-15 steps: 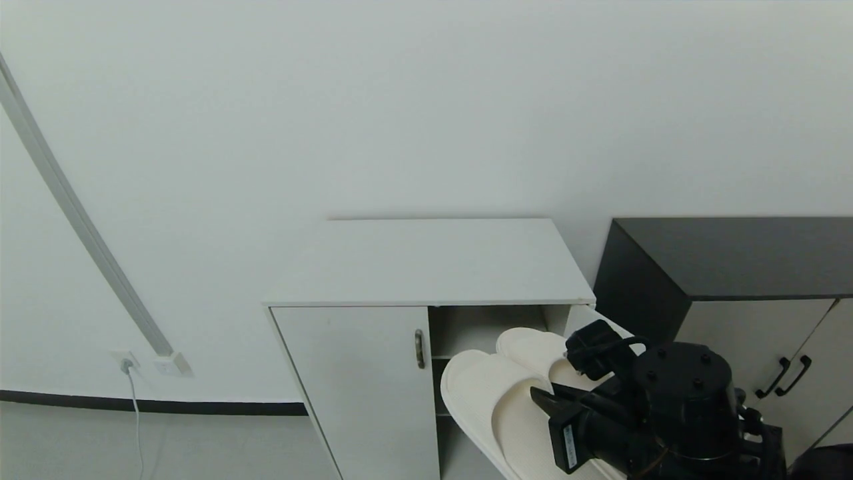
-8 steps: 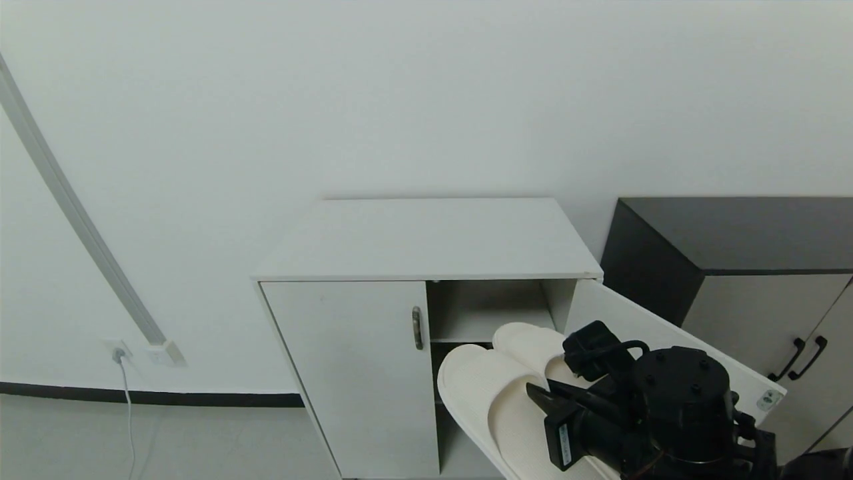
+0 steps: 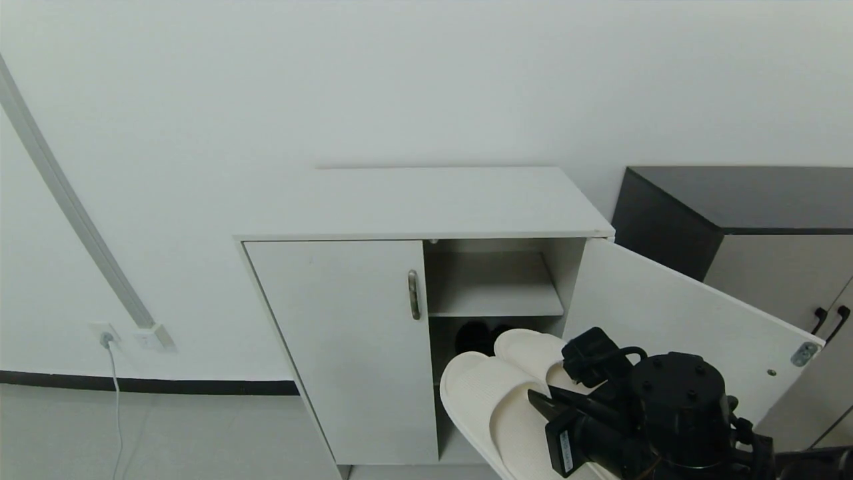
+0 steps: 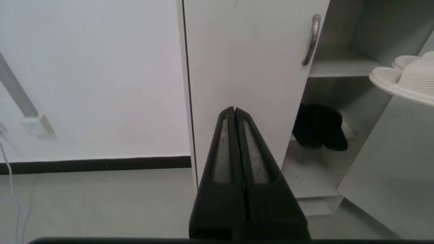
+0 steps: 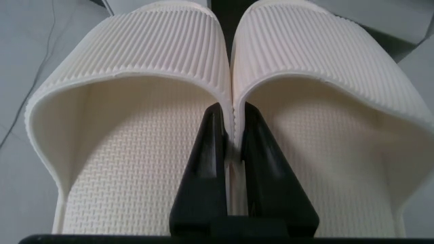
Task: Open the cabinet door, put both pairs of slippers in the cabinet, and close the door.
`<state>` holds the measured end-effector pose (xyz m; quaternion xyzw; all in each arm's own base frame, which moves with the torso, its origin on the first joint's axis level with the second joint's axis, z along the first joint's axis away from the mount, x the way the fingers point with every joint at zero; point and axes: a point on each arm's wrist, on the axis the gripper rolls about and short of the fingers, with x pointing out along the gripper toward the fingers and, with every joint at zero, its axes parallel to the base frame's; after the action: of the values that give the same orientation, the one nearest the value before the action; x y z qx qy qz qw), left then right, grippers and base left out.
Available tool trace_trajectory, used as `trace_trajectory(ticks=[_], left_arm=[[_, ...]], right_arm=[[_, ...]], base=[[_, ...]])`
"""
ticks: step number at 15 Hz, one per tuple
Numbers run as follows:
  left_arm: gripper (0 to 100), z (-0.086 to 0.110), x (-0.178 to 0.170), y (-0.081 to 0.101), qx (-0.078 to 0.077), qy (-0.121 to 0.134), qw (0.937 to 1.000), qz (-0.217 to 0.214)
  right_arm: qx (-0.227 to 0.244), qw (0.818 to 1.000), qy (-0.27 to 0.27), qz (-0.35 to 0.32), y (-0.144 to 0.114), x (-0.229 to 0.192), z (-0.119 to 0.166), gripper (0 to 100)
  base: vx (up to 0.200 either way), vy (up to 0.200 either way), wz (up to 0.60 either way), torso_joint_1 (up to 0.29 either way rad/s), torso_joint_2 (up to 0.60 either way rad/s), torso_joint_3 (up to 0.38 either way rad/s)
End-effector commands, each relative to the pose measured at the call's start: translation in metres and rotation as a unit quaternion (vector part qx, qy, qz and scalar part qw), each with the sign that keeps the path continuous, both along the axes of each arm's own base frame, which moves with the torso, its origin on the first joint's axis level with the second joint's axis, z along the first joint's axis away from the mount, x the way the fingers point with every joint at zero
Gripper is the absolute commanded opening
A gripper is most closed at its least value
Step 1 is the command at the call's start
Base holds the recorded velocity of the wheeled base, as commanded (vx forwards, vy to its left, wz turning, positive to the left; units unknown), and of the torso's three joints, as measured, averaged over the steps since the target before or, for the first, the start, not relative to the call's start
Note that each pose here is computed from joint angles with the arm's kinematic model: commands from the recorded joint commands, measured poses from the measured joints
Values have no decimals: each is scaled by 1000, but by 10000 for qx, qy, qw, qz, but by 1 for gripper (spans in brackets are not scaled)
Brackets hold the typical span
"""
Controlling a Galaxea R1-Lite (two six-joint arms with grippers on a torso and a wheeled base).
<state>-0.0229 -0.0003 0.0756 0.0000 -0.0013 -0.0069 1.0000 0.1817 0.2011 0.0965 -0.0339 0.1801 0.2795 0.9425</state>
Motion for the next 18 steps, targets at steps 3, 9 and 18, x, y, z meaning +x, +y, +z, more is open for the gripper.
trace_trajectory(ticks=[3, 9, 18], left_arm=[[0, 0, 0, 0, 0, 5, 10000, 0], [0, 0, 0, 0, 0, 5, 10000, 0], [0, 0, 0, 0, 146, 11, 9999, -7]], right_arm=[[-9, 10000, 9, 2, 0, 0, -1, 0], [-25, 10000, 26, 2, 3, 3, -9, 0], [-55, 10000, 58, -31, 4, 6, -14, 0]], base=[[0, 0, 0, -173, 497, 317], [0, 0, 0, -144, 482, 335], [0, 0, 0, -56, 398, 326]])
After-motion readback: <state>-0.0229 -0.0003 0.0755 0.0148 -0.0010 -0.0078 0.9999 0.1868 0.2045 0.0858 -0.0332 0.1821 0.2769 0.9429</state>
